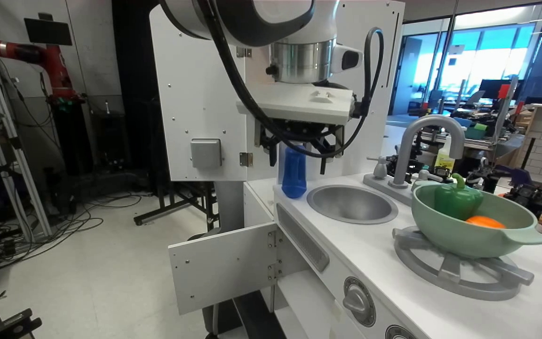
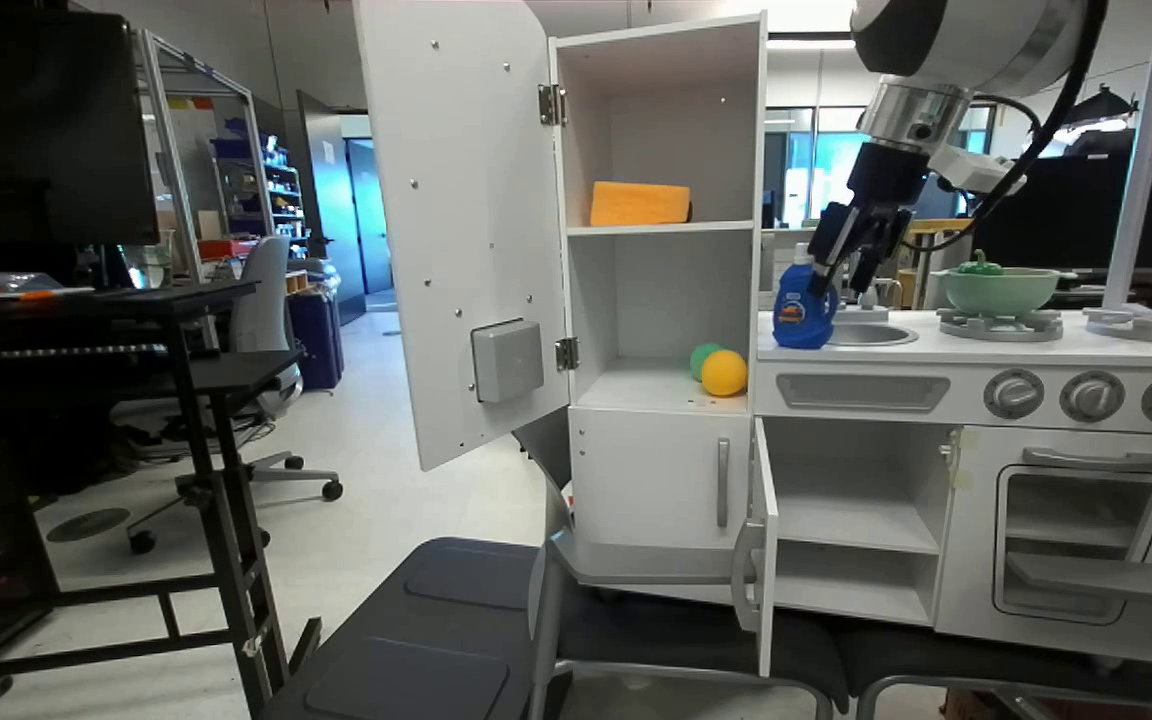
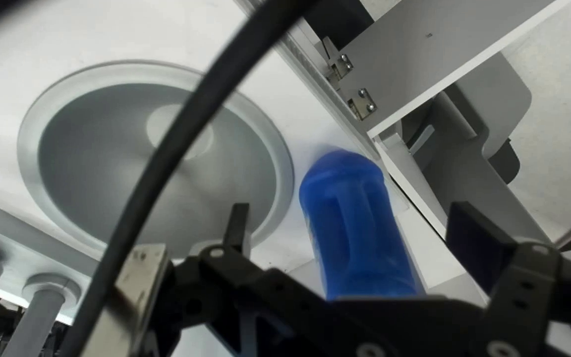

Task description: Open top cabinet door then put the blue container and the green pepper in the bottom compartment of the top cabinet respectively

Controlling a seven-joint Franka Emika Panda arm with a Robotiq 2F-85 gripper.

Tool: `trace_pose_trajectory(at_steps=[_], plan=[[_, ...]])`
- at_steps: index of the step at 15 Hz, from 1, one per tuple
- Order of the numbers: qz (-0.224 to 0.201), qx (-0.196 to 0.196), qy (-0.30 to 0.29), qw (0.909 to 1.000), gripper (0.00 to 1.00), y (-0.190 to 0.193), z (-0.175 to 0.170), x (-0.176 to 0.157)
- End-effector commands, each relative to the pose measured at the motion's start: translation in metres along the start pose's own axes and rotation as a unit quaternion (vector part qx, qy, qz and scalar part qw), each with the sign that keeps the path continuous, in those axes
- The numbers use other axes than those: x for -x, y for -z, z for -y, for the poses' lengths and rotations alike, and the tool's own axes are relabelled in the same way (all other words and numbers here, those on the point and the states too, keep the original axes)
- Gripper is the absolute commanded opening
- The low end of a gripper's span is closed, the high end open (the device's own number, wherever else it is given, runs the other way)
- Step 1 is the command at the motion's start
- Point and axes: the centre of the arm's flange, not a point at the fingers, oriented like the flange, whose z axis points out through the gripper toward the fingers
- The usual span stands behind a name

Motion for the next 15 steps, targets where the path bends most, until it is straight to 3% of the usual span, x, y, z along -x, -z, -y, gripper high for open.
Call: trace_pose_trajectory(at_steps=[1, 11, 12, 13, 15], plan=[[-0.002, -0.009, -0.001, 1.0000, 1.00, -0.008, -0.006, -0.030], [-0.008, -0.016, 0.005, 0.9998, 0.98, -0.014, -0.008, -0.051], [-0.008, -0.017, 0.006, 0.9998, 0.74, -0.015, -0.008, -0.050], [-0.010, -0.018, 0.007, 0.9998, 0.73, -0.020, -0.008, -0.052], [-0.011, -0.017, 0.010, 0.9998, 0.62, -0.020, -0.005, -0.056]])
